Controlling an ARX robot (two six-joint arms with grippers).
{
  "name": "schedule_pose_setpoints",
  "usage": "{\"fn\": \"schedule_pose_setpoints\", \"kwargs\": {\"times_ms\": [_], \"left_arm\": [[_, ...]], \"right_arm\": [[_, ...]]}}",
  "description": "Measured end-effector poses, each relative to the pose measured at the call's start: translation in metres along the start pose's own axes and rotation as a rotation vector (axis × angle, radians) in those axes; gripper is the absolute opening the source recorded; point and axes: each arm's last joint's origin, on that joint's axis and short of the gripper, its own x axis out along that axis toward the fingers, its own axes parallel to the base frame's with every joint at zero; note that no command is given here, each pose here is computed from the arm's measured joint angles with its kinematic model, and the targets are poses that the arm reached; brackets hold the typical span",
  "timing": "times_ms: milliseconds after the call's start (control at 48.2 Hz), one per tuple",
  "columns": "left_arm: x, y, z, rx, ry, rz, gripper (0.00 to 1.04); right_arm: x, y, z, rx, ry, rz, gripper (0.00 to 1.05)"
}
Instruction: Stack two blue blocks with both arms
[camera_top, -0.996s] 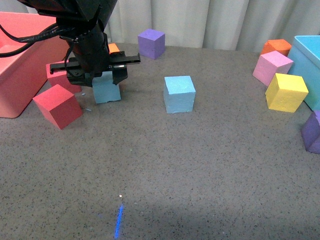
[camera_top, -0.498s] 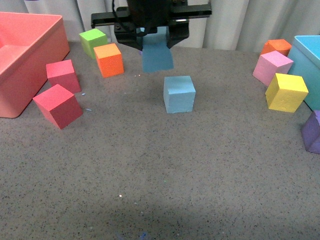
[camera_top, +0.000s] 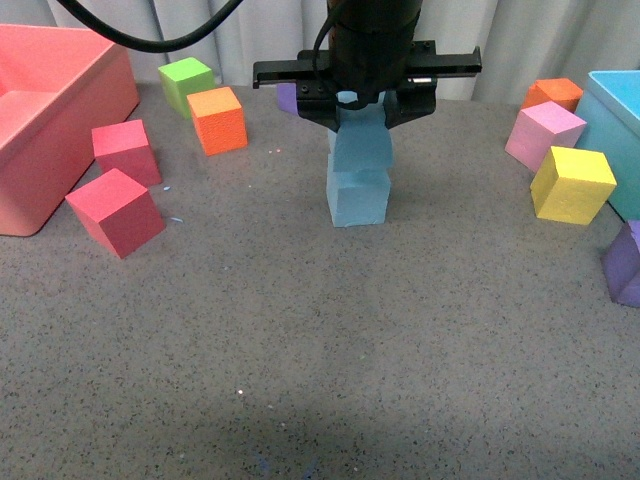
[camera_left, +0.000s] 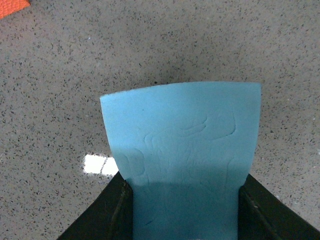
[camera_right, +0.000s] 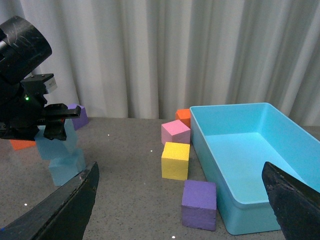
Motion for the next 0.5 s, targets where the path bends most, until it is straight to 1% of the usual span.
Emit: {"fn": "schedule_pose_setpoints", "kwargs": {"times_ms": [498], "left_arm": [[0.012,-0.005,-0.005,0.011,0.015,0.013,0.39]], "right_arm": [[0.000,0.000,0.000,0.000,0.000,0.000,0.95]]}}
